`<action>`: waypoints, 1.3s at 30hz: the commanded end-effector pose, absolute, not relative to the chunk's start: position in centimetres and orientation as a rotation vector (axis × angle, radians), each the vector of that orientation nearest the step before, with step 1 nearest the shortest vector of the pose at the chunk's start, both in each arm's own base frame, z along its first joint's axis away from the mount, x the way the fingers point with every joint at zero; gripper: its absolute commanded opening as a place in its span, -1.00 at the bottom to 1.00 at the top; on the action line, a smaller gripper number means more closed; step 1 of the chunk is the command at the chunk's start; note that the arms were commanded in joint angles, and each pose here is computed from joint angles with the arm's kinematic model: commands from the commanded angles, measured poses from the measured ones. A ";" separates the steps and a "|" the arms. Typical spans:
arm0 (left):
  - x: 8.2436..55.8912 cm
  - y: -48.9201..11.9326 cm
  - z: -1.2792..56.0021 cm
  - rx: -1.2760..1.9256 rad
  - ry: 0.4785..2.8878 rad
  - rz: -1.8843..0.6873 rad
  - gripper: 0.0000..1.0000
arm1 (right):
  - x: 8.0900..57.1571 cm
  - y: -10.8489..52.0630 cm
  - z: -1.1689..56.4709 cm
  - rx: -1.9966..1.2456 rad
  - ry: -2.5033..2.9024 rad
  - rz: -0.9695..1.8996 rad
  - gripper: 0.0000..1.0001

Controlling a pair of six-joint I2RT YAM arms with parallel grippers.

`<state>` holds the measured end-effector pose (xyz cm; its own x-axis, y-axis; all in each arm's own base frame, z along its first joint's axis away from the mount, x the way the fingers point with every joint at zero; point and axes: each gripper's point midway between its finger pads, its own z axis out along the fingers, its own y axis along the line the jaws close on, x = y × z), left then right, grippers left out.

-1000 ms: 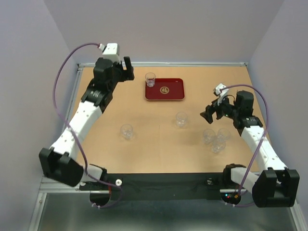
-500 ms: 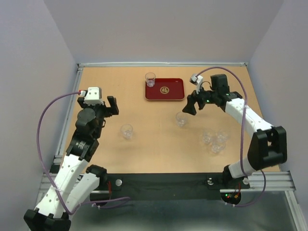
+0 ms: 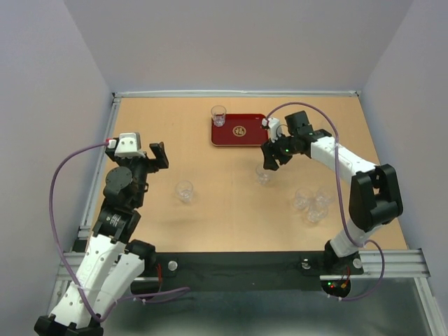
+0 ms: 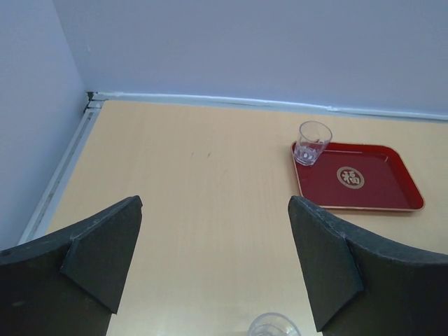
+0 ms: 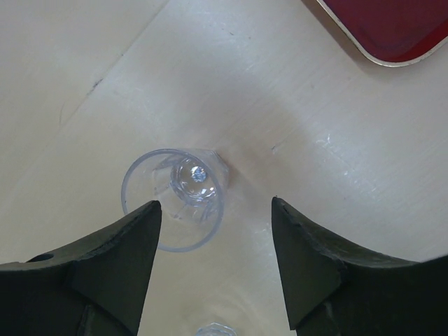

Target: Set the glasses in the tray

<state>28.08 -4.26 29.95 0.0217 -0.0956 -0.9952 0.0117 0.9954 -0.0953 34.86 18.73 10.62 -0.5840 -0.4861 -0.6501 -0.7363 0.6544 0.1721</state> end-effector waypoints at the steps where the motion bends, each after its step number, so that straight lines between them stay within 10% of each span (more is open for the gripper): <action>1: 28.4 -4.8 30.9 -0.049 1.507 -0.108 0.95 | 34.8 18.5 9.6 -0.967 2.344 0.512 0.34; 16: 28.3 -4.7 30.9 -0.054 1.505 -0.108 0.94 | 34.9 19.1 8.8 -1.008 2.367 0.479 -0.99; 39: 28.4 -3.8 30.5 -0.084 1.509 -0.061 0.94 | 54.2 26.3 14.0 -0.446 2.275 0.454 -0.99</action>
